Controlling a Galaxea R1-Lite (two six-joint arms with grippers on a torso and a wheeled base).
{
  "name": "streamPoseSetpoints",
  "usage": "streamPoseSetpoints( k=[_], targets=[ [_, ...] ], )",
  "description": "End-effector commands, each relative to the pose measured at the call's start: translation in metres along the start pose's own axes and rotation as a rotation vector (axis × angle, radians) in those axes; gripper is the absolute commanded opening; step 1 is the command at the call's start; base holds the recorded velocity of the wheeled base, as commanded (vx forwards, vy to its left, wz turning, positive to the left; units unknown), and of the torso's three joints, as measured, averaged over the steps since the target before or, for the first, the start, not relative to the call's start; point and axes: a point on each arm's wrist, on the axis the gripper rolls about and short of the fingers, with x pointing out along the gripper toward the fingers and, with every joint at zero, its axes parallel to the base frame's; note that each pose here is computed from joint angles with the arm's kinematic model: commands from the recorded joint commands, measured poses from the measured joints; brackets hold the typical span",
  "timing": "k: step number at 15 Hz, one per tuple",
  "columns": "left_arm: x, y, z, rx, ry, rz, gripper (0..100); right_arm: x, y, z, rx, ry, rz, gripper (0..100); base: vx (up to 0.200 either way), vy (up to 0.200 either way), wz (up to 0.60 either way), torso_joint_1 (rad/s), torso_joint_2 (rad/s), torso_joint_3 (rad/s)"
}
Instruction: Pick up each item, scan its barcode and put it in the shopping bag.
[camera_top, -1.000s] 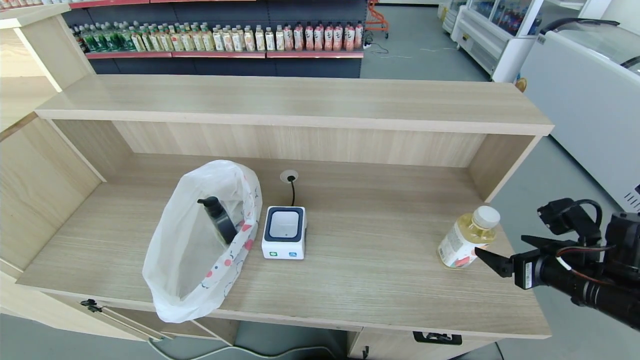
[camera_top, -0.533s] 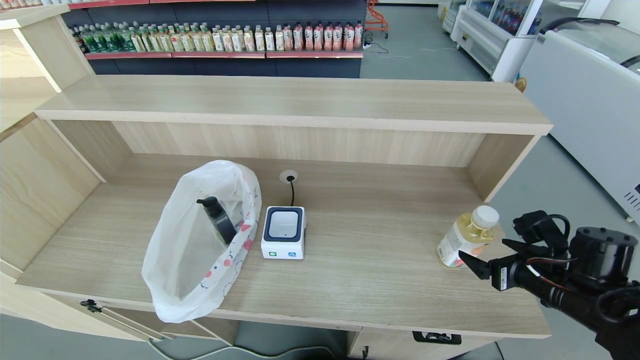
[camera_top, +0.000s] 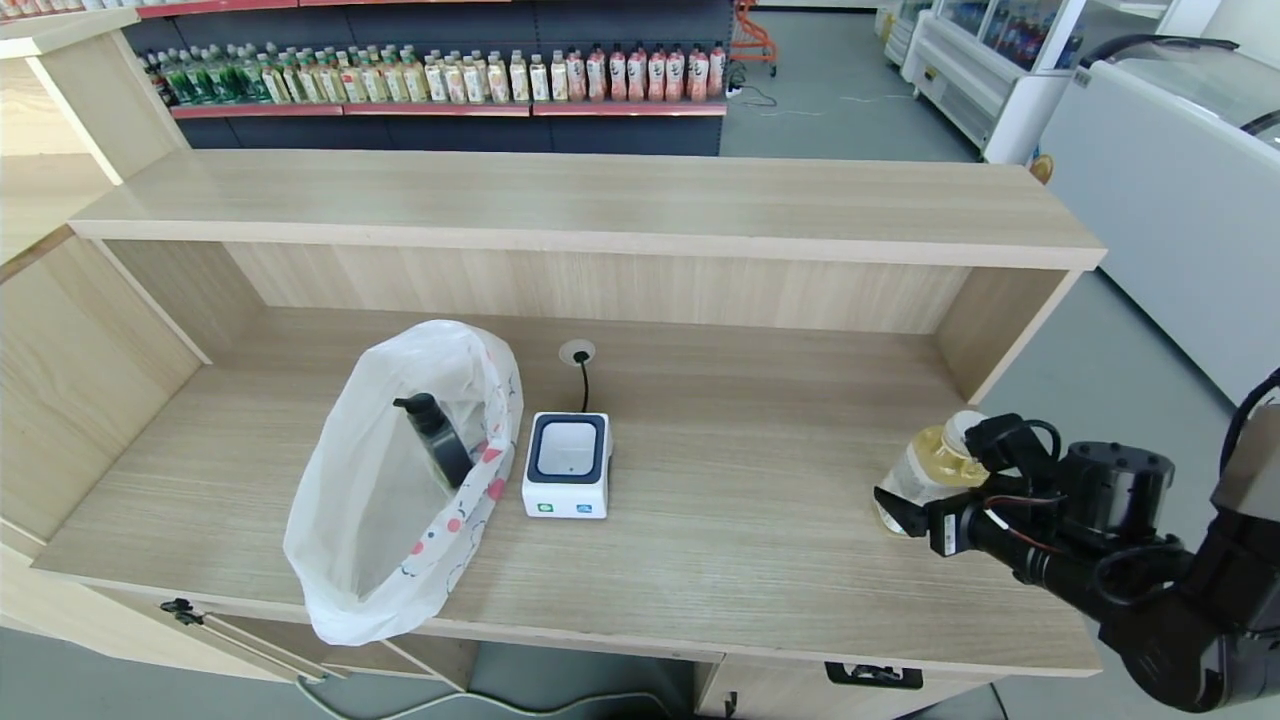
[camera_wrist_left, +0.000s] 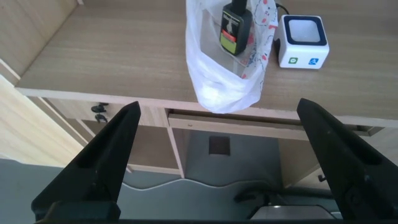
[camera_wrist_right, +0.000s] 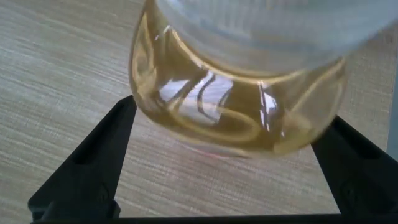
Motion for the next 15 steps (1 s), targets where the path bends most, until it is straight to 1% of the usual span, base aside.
streamPoseSetpoints(
  k=[1,3,5,7,8,13,15],
  targets=[
    [0.000,0.000,0.000,0.000,0.000,0.000,100,0.020,0.006,-0.002,-0.008,-0.013,0.031,100,0.000,0.000,0.00,0.000,0.00,0.000],
    [0.000,0.000,0.000,0.000,0.000,-0.002,100,0.037,0.015,0.006,-0.024,-0.055,0.063,100,0.000,0.000,0.00,0.000,0.00,0.000],
    [0.000,0.000,0.000,0.000,0.000,0.001,100,0.048,0.022,0.008,-0.031,-0.078,0.080,100,0.000,0.000,0.00,0.000,0.00,0.000],
    [0.000,0.000,0.000,0.000,0.000,0.001,100,0.050,0.022,0.011,-0.034,-0.092,0.080,100,0.000,0.000,0.00,0.000,0.00,0.000],
    [0.000,0.000,0.000,0.000,0.000,0.001,100,0.050,0.022,0.012,-0.038,-0.095,0.079,0,0.000,0.000,0.00,0.000,0.00,0.000],
    [0.000,0.000,0.000,0.000,0.000,0.000,100,0.040,0.015,0.034,-0.038,-0.164,0.058,0,0.000,0.000,0.00,0.000,0.00,0.000],
    [0.000,0.000,0.000,0.000,0.000,-0.002,100,0.020,0.010,0.042,-0.020,-0.173,0.050,0,0.000,0.000,0.00,0.000,0.00,0.000]
  ],
)
